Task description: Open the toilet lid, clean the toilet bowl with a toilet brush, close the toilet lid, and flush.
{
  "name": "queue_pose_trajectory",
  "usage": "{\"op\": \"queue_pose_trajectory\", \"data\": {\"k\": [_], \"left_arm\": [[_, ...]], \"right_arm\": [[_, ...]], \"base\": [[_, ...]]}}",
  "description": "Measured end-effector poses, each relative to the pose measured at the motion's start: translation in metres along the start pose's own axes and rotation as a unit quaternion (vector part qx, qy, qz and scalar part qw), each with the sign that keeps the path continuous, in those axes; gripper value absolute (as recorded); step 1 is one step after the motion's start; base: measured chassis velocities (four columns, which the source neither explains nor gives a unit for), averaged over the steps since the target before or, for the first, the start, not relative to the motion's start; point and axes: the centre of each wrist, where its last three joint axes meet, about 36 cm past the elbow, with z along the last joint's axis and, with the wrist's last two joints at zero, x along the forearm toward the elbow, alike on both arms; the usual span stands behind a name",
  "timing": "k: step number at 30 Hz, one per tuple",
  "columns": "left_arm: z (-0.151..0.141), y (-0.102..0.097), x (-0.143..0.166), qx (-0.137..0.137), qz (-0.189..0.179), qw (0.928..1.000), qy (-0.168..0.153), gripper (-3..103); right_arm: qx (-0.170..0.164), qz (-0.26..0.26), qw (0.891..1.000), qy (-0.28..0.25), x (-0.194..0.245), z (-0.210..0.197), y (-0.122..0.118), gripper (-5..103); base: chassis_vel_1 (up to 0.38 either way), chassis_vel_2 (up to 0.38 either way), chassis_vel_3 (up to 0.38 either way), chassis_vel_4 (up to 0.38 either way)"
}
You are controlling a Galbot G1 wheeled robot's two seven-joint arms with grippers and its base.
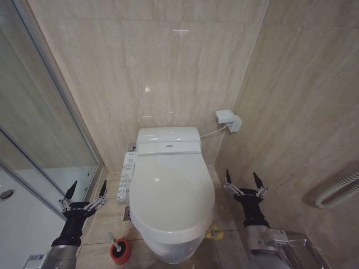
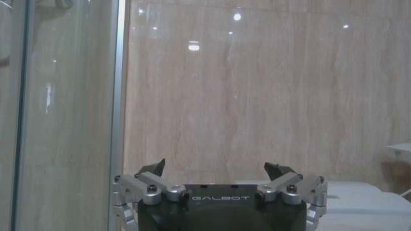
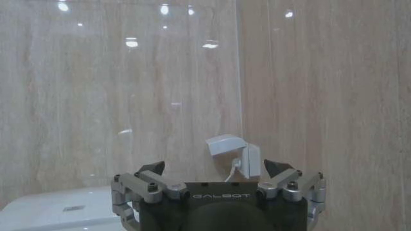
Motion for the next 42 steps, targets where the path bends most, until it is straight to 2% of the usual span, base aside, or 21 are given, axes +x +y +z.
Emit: {"op": "queue_pose_trajectory", "data": {"k": [35,39,42], "left_arm": [[0.000,0.000,0.000,0.000,0.000,1.0000,0.000,100],[0.000,-0.005,-0.006,0.005,0.001,0.9999,0.015,100],[-0.002,-0.017,-0.021,0.015,0.005,0.9988,0.046,100]], "right_arm": [[-0.001,0.000,1.000,0.001,-0.001,0.001,0.000,100],[-0.001,0.000,1.000,0.001,-0.001,0.001,0.000,100],[-0.001,0.000,1.000,0.001,-0.001,0.001,0.000,100]], "base": [[0.000,0.000,0.000,0.000],[0.000,0.000,0.000,0.000],[0.000,0.000,0.000,0.000]]}}
